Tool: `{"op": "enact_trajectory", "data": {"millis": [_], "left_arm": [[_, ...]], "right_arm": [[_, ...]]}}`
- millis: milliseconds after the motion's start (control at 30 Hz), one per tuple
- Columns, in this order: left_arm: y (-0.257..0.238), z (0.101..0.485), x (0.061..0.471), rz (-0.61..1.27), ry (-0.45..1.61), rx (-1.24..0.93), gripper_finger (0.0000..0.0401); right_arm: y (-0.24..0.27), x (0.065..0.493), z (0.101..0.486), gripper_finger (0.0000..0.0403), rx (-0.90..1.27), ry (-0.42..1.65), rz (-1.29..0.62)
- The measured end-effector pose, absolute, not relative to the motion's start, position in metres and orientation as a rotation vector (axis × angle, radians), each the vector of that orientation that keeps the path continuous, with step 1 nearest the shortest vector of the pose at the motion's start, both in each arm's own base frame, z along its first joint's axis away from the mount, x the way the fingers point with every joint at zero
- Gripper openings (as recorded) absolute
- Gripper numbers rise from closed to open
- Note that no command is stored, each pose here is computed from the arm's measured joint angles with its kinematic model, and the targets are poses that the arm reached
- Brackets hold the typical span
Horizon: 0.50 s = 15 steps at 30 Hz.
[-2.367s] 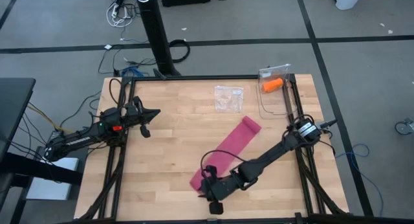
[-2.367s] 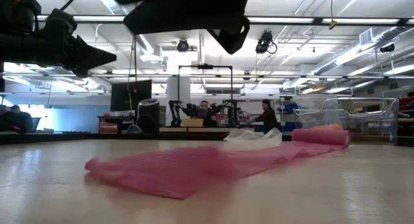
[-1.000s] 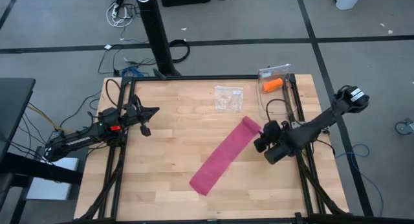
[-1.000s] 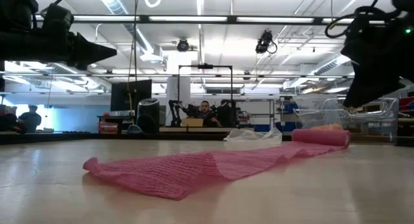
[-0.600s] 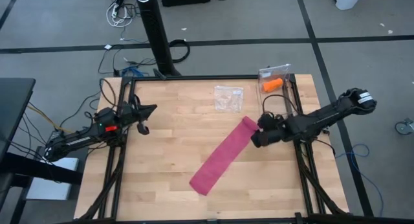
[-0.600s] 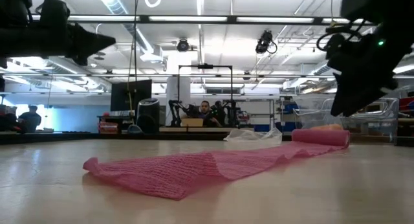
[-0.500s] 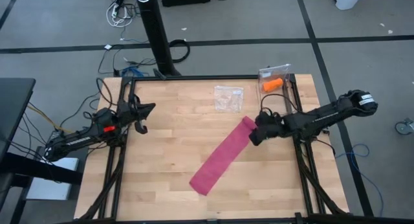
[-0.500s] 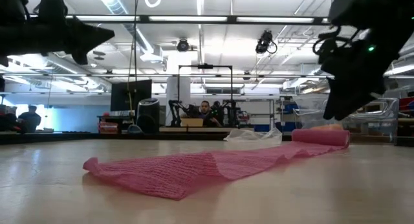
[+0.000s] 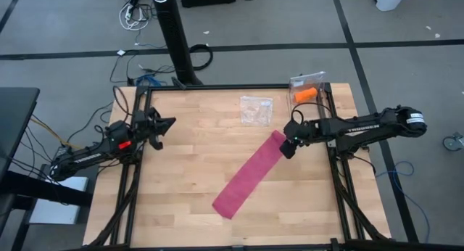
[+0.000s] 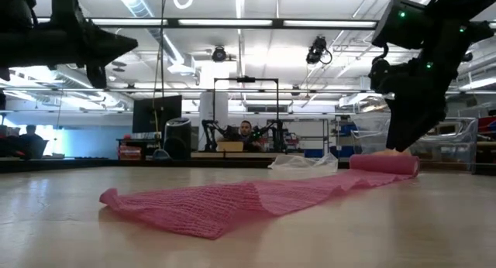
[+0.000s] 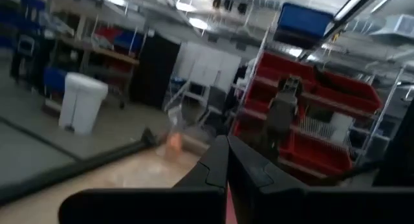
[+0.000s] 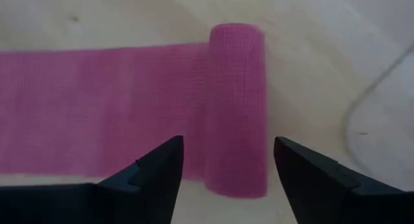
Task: Roll bandage
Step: Roll the pink bandage
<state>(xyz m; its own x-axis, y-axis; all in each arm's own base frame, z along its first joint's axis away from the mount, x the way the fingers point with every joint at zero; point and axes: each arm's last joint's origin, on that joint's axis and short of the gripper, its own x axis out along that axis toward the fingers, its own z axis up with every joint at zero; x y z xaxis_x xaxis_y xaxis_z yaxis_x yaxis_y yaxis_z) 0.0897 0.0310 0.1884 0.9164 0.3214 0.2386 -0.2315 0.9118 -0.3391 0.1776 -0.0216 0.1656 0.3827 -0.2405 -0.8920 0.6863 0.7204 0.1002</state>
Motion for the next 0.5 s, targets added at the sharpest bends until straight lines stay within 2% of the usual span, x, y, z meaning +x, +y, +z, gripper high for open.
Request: {"op": "enact_trajectory", "data": {"millis": [233,500], "left_arm": [[0.028,0.179,0.093,0.174,-0.177,-0.367,0.0012],[0.028,0.178,0.094,0.177,-0.160,-0.372,0.0017]], "right_arm": [[-0.016,0.177,0.167,0.0238,0.557,1.047,-0.595],[0.015,0.183,0.178,0.0254,0.517,0.964,-0.624]]}}
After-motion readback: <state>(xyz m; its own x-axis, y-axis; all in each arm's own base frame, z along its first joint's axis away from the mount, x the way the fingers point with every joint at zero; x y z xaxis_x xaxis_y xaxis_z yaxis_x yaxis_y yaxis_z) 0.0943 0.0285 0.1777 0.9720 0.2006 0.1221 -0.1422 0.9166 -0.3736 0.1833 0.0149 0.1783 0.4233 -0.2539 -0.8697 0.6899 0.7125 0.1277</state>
